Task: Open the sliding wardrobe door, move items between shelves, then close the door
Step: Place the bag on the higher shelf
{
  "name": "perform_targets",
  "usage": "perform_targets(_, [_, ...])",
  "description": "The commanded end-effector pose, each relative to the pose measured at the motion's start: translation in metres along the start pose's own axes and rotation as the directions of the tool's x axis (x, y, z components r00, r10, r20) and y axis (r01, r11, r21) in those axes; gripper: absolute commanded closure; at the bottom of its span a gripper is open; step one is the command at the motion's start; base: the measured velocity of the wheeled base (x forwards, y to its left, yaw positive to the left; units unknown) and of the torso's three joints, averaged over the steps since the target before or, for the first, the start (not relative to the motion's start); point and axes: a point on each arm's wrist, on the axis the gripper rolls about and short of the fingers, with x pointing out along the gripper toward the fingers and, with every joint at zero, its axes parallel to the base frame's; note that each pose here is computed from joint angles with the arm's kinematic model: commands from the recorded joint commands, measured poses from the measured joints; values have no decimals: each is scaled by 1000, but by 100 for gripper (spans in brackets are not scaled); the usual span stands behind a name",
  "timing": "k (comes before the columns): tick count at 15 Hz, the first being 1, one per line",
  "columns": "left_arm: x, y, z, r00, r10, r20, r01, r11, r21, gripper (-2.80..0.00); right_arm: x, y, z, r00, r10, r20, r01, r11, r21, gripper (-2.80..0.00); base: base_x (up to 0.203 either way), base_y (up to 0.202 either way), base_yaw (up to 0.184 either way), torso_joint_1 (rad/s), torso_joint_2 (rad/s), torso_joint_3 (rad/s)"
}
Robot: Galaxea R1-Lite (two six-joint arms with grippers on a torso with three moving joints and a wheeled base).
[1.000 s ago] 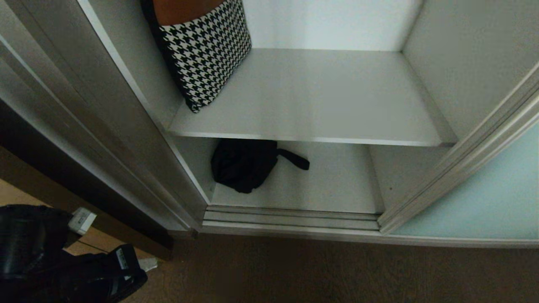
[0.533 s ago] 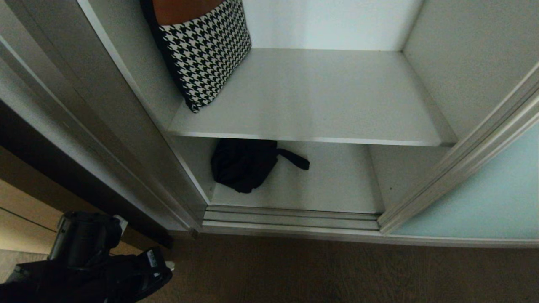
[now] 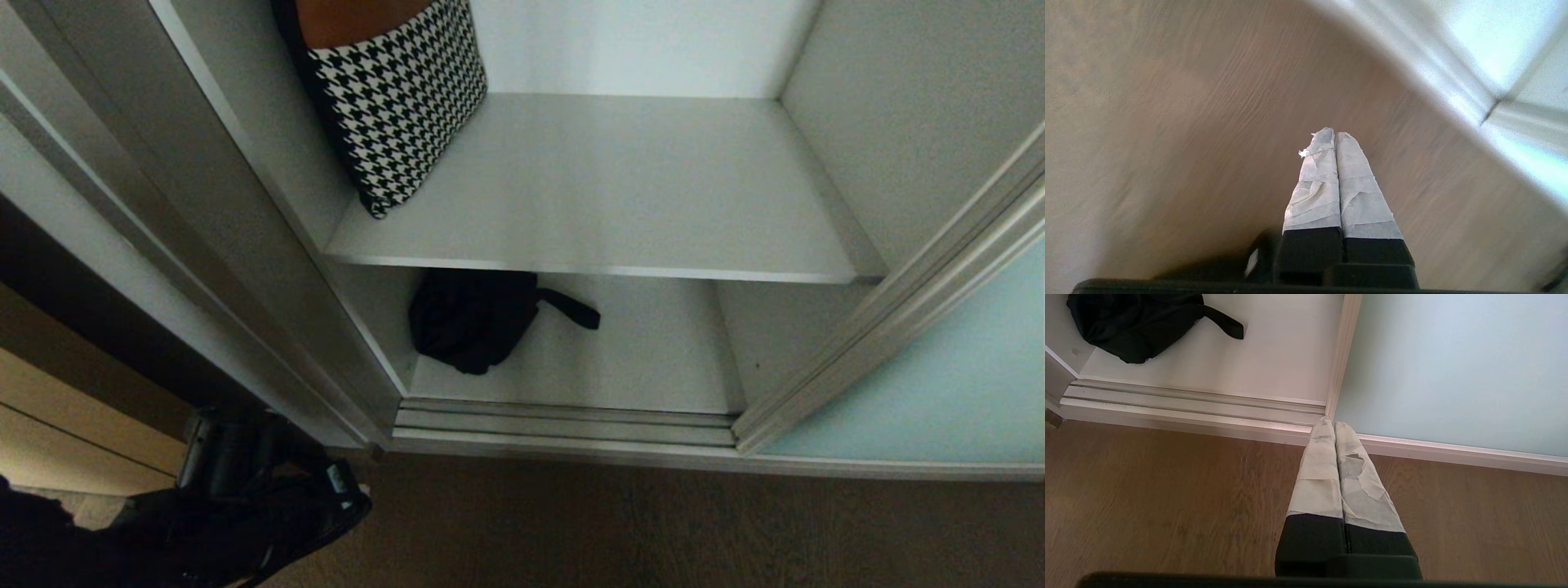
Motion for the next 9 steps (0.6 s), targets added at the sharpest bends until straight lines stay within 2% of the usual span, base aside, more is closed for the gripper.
perform_targets(1, [19,-2,4,1000,8,23,-7,999,-34,0,0,0,0,1000,0,0,0,1000,-1,0,0,0,0,0,0,0])
perform_targets(5, [57,-2,30,995,47,83,-40,996,-81,0,0,0,0,1000,0,0,0,1000,-1,0,0,0,0,0,0,0])
perform_targets(7, [73,-10,45,995,38,88,-30,996,-89,0,0,0,0,1000,0,0,0,1000,-1,0,0,0,0,0,0,0])
perform_targets(9, [92,-16,62,996,65,61,-58,992,-114,0,0,0,0,1000,0,-1,0,1000,0,0,0,0,0,0,0,0])
